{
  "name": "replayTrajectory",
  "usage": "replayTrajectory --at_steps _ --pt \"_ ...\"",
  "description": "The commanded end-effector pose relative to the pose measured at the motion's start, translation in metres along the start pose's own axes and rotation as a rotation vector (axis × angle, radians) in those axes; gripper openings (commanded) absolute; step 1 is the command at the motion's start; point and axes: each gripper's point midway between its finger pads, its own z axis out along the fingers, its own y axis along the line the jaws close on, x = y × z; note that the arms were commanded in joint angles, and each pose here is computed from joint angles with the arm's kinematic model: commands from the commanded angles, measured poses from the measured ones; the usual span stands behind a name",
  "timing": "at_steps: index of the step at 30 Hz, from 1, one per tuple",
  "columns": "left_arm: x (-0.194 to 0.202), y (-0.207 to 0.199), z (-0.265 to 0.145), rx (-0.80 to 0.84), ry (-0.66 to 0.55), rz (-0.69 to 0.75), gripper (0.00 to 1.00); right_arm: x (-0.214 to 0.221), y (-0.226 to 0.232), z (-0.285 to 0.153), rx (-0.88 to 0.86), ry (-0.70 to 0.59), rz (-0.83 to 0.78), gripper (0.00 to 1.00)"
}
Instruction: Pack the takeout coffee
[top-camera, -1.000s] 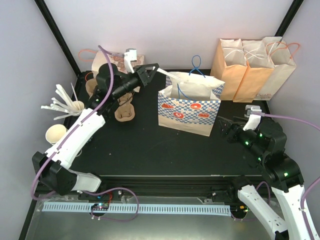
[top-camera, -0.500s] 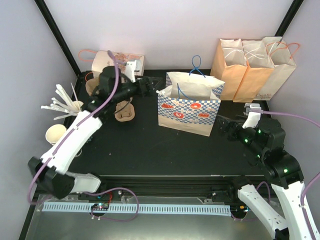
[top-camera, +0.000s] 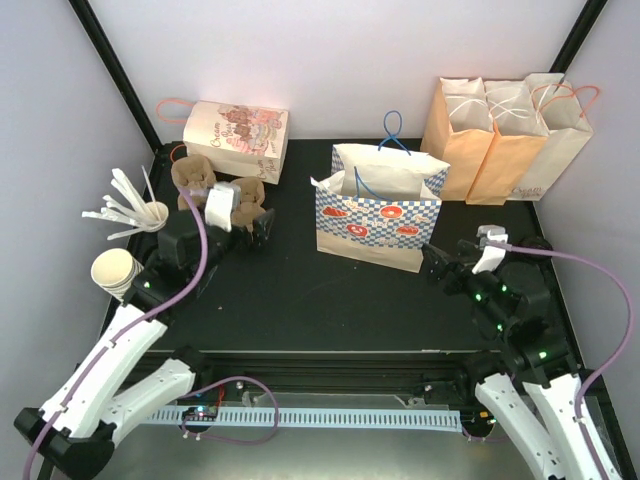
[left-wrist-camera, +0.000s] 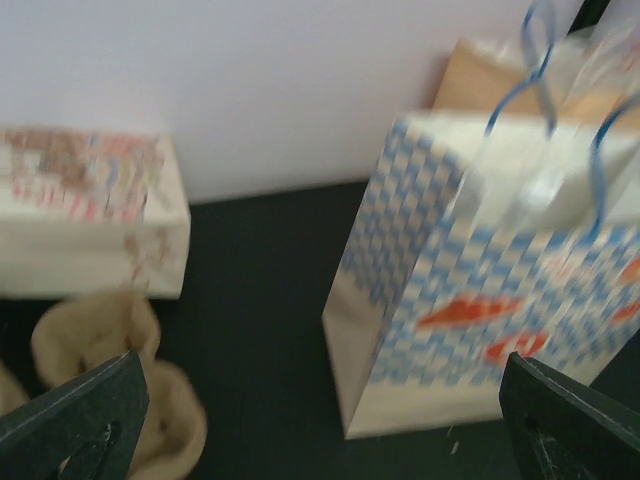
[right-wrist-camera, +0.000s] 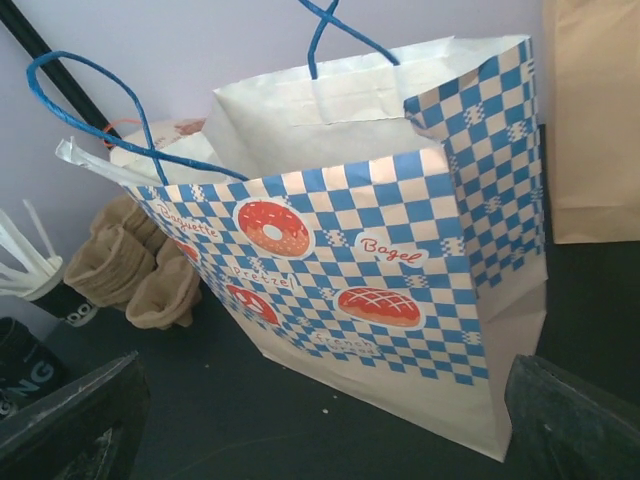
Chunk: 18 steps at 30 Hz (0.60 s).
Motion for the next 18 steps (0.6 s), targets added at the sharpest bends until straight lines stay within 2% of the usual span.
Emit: replayTrajectory --at_steps 1,7,11,14,18 --pt "0.042 0.017 -0.012 -0.053 0.027 0.085 0.99 -0.010 0.011 0.005 -0.109 -0.151 0.038 1.00" --pt "0.093 0.035 -0.020 -0.099 0.016 0.115 0.99 0.001 -0.009 0.016 -0.055 -0.228 0.053 1.00" --pt "0.117 0.046 -0.013 -0.138 0.049 0.147 0.99 0.005 -0.013 0.023 -0.045 -0.262 -0.054 1.00" --pt "0.117 0.055 -0.011 -0.188 0.024 0.118 0.99 0.013 -0.017 0.033 -0.038 -0.282 -0.134 1.00" --pt "0.109 0.059 -0.003 -0.209 -0.048 0.098 0.99 0.014 -0.022 0.041 -0.036 -0.359 -0.159 1.00"
